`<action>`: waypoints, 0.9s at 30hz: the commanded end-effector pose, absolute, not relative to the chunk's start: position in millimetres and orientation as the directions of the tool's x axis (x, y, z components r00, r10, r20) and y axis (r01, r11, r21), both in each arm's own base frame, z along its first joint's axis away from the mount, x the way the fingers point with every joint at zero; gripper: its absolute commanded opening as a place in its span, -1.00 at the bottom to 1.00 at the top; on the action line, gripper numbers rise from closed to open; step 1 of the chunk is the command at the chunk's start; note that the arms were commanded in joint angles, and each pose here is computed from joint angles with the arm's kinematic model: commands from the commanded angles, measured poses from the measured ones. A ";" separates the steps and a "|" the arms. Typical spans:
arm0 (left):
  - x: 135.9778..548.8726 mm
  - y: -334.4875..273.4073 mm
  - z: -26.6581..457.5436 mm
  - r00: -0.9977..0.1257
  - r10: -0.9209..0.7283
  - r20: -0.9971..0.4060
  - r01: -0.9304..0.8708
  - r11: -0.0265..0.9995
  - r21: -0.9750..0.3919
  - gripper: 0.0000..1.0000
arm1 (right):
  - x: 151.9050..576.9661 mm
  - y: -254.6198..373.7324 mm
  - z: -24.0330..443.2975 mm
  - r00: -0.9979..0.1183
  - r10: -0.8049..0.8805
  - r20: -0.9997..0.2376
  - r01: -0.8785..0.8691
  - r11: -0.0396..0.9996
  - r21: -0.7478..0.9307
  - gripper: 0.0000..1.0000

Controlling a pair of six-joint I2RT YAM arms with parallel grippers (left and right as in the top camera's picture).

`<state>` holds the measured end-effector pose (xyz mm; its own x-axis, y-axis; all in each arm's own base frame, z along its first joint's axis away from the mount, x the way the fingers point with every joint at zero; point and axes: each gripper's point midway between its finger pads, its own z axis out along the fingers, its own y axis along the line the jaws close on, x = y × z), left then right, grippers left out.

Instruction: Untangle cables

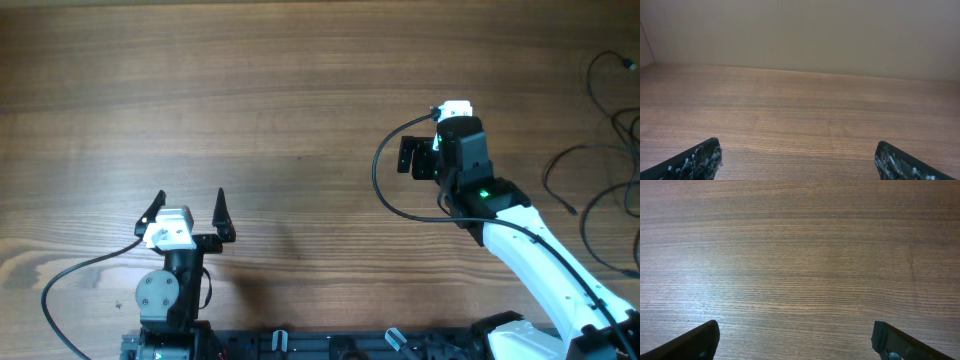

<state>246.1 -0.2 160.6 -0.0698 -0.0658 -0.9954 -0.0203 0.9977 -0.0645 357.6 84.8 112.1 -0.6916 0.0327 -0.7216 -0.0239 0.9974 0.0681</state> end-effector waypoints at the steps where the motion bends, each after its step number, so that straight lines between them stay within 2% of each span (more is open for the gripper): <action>1: 246.1 -1.7 158.5 -0.067 -0.046 -0.997 -0.009 0.999 -0.046 1.00 | 358.6 87.0 113.8 -0.689 0.027 -0.724 -0.039 0.996 0.074 1.00; 6: 246.1 -1.7 158.5 -0.067 -0.046 -0.997 -0.009 0.999 -0.046 1.00 | 356.9 86.3 131.7 -0.655 0.036 -0.755 -0.043 0.995 0.085 1.00; 10: 246.1 -1.7 158.5 -0.067 -0.046 -0.997 -0.009 0.999 -0.046 1.00 | 338.7 62.4 162.8 -0.575 -0.078 -0.814 -0.054 0.997 -0.057 1.00; 18: 246.1 -1.7 158.5 -0.067 -0.046 -0.997 -0.009 0.999 -0.046 1.00 | 279.2 39.1 137.6 -0.340 0.026 -0.940 -0.103 0.993 0.064 1.00; 22: 246.1 -1.7 158.5 -0.067 -0.046 -0.997 -0.009 0.999 -0.046 1.00 | 262.1 36.4 133.6 -0.264 0.036 -0.964 -0.109 0.992 0.067 1.00; 27: 246.1 -1.7 158.5 -0.067 -0.046 -0.997 -0.009 0.999 -0.046 1.00 | 251.9 45.3 136.7 -0.171 -0.035 -0.985 -0.188 0.982 -0.002 1.00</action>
